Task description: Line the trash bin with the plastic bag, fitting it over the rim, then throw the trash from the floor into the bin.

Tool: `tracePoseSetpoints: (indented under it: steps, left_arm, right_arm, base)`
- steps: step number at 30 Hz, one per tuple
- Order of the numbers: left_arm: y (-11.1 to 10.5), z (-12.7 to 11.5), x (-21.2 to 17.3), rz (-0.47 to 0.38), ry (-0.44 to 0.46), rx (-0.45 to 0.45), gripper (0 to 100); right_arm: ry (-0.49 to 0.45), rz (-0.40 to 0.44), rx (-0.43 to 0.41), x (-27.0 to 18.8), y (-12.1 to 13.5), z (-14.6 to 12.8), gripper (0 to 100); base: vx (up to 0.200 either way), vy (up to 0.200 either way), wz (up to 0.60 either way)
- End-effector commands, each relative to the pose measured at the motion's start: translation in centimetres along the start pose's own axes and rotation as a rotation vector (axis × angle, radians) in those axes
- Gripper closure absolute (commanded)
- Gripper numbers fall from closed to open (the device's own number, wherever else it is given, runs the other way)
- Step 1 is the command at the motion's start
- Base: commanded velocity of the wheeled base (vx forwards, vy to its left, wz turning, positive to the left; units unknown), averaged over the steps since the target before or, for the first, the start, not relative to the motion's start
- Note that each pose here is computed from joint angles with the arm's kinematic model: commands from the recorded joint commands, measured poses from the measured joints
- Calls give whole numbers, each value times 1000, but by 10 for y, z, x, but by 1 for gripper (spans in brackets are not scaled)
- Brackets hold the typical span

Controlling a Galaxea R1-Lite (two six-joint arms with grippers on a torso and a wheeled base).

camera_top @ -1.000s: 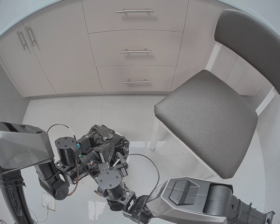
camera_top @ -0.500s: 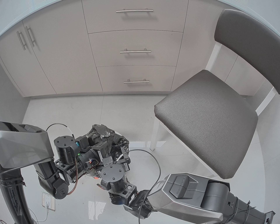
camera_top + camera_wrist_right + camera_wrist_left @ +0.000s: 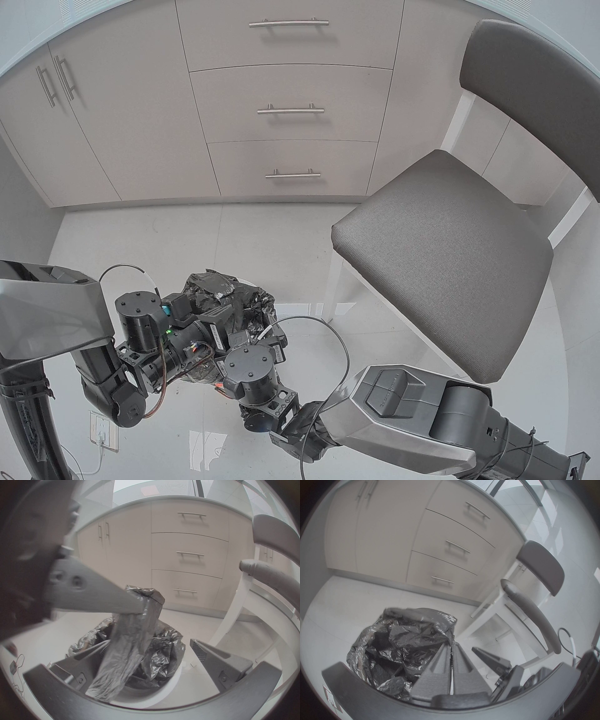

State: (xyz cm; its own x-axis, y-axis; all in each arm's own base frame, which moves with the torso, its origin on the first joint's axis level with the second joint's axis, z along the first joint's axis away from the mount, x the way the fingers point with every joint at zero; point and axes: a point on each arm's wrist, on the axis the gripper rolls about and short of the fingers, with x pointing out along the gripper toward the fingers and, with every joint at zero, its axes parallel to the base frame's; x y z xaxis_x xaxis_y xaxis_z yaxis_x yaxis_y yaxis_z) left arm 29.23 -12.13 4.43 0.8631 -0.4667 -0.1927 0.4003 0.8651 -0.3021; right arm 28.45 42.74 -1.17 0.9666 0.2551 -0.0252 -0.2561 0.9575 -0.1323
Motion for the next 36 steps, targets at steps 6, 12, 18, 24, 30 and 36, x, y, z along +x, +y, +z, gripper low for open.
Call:
tracePoseSetpoints:
  steps: [6,12,18,24,30,36]
  left_arm:
    - [-1,0,0,-1,2,1,100]
    - [2,1,0,8,-3,-3,100]
    - [5,2,1,14,-10,-4,100]
    - [8,4,1,23,-17,-6,100]
    - [11,3,2,31,-15,-6,100]
    - [17,2,5,45,-17,-9,100]
  right_arm:
    - [1,-13,1,4,-4,-2,0]
    - [2,-27,2,8,-9,-2,0]
    - [7,-62,2,15,-18,-3,0]
    - [10,-101,3,21,-25,-3,0]
    - [16,-150,3,27,-35,-4,0]
    - [14,-181,2,35,-47,-1,0]
  base:
    - [0,0,0]
    - [0,0,0]
    - [0,0,0]
    - [0,0,0]
    - [0,0,0]
    - [0,0,0]
